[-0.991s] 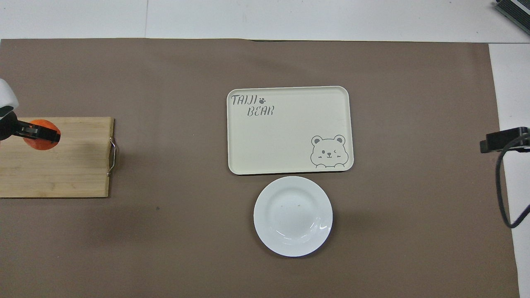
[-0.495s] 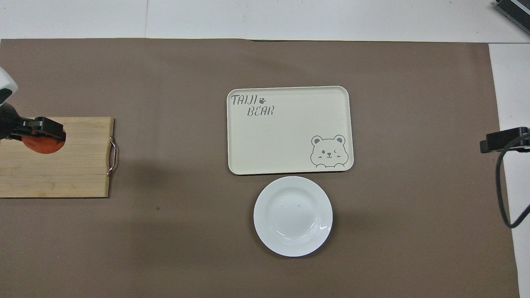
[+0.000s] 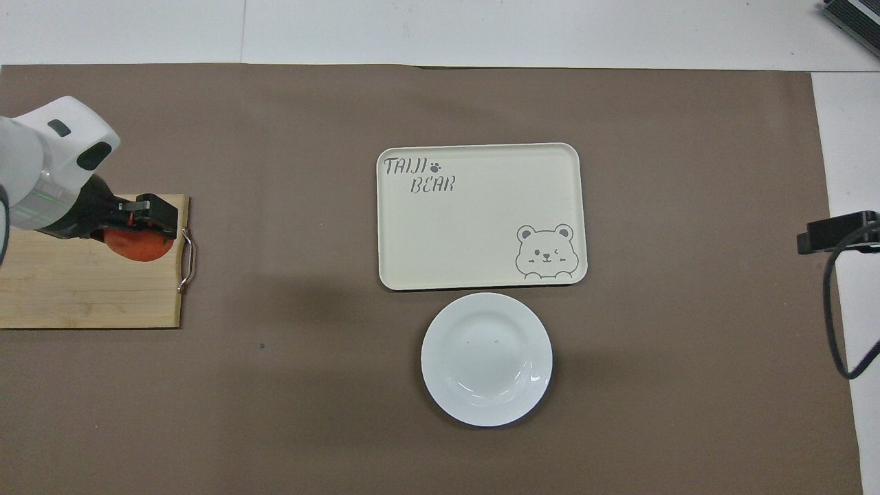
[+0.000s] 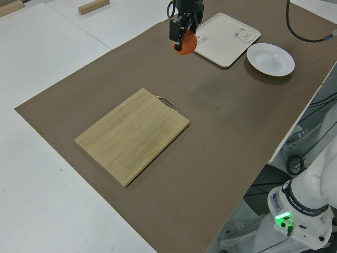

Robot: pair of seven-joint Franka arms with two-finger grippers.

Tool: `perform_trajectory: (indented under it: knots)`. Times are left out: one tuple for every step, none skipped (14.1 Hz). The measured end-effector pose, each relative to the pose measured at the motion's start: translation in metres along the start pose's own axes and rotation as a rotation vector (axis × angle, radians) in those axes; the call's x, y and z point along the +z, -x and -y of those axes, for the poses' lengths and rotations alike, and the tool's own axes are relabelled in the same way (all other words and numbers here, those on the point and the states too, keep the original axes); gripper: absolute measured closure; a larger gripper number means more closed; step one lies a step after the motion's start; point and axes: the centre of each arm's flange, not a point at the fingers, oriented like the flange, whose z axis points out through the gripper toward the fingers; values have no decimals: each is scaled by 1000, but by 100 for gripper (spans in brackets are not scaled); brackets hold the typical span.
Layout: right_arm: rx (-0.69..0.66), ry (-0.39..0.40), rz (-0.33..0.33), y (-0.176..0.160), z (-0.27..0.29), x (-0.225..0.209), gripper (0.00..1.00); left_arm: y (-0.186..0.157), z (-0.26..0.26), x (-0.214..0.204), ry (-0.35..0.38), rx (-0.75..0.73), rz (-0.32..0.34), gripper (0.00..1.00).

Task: Place orange and plate with both arms
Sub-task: 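Carry the orange with the left gripper and drop it onto the plate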

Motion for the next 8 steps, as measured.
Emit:
perform_trajectory:
  knots:
    - [0, 0, 0, 0, 0, 0, 0, 4, -20, 1, -3, 8, 1, 18]
    - [0, 0, 0, 0, 0, 0, 0, 8, -41, 3, -6, 24, 3, 18]
    - [0, 0, 0, 0, 0, 0, 0, 14, -62, 5, -8, 44, 4, 18]
    - [0, 0, 0, 0, 0, 0, 0, 19, -82, 9, -11, 62, 2, 18]
    - [0, 0, 0, 0, 0, 0, 0, 26, -102, 13, -13, 73, 1, 18]
    - [0, 0, 0, 0, 0, 0, 0, 32, -120, 18, -12, 82, 1, 18]
    - [0, 0, 0, 0, 0, 0, 0, 39, -139, 24, -6, 85, 2, 18]
    - [0, 0, 0, 0, 0, 0, 0, 47, -158, 31, 3, 79, 2, 18]
